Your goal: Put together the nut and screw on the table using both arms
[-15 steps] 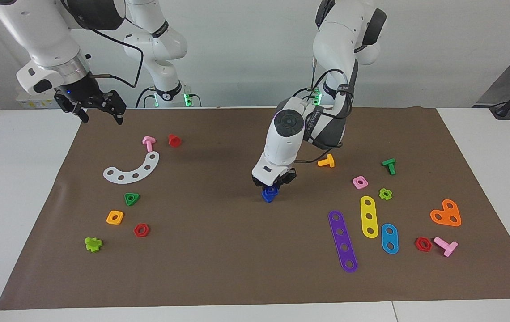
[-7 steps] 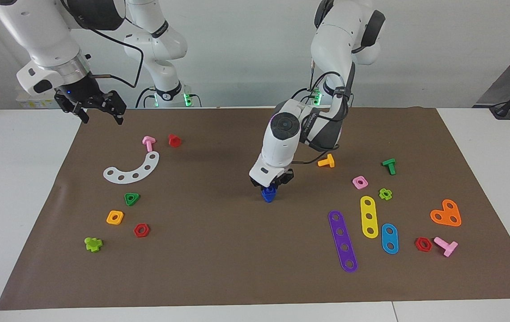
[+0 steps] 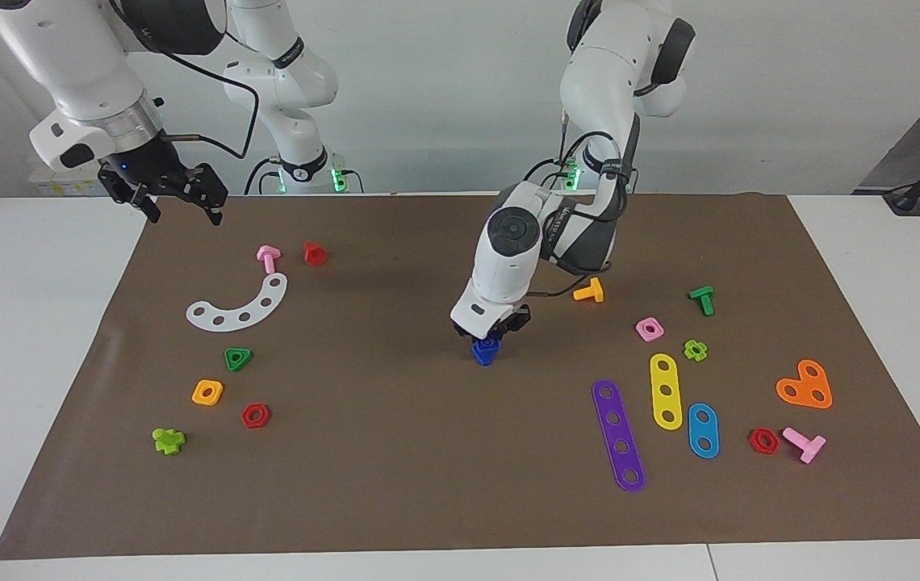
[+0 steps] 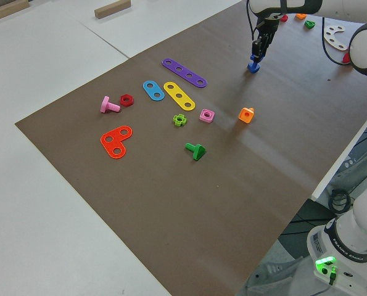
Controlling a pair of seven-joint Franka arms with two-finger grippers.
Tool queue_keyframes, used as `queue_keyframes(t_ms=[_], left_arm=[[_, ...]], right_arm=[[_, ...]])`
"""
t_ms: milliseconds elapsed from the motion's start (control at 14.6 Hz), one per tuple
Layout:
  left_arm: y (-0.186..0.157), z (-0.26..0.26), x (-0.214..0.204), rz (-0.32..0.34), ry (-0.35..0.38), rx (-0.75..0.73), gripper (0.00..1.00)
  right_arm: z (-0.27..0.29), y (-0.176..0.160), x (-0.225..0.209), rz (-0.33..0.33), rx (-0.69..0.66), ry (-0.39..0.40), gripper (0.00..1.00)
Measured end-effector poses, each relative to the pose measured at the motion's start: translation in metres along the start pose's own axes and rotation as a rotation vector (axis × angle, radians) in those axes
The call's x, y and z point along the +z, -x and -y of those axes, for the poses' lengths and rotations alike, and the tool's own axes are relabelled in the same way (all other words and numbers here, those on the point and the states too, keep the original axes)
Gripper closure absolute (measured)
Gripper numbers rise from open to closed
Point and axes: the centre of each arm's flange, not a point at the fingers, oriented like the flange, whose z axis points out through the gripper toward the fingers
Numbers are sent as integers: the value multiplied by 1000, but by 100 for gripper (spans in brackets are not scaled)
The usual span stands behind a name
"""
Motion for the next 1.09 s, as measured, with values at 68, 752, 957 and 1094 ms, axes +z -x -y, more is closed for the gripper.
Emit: queue_keyframes(t_ms=[68,752,957,1094], left_arm=[[1,0,2,2,-1,0,53],[4,-2,17,-16,11,-3,52],[4,-3,15,-21,14,-5,42],[3,-3,12,-27,17,-7,21]], right_arm=[[0,0,0,0,0,0,0],[0,0,0,0,0,0,0],[0,0,0,0,0,0,0],[0,0,0,0,0,-3,0]])
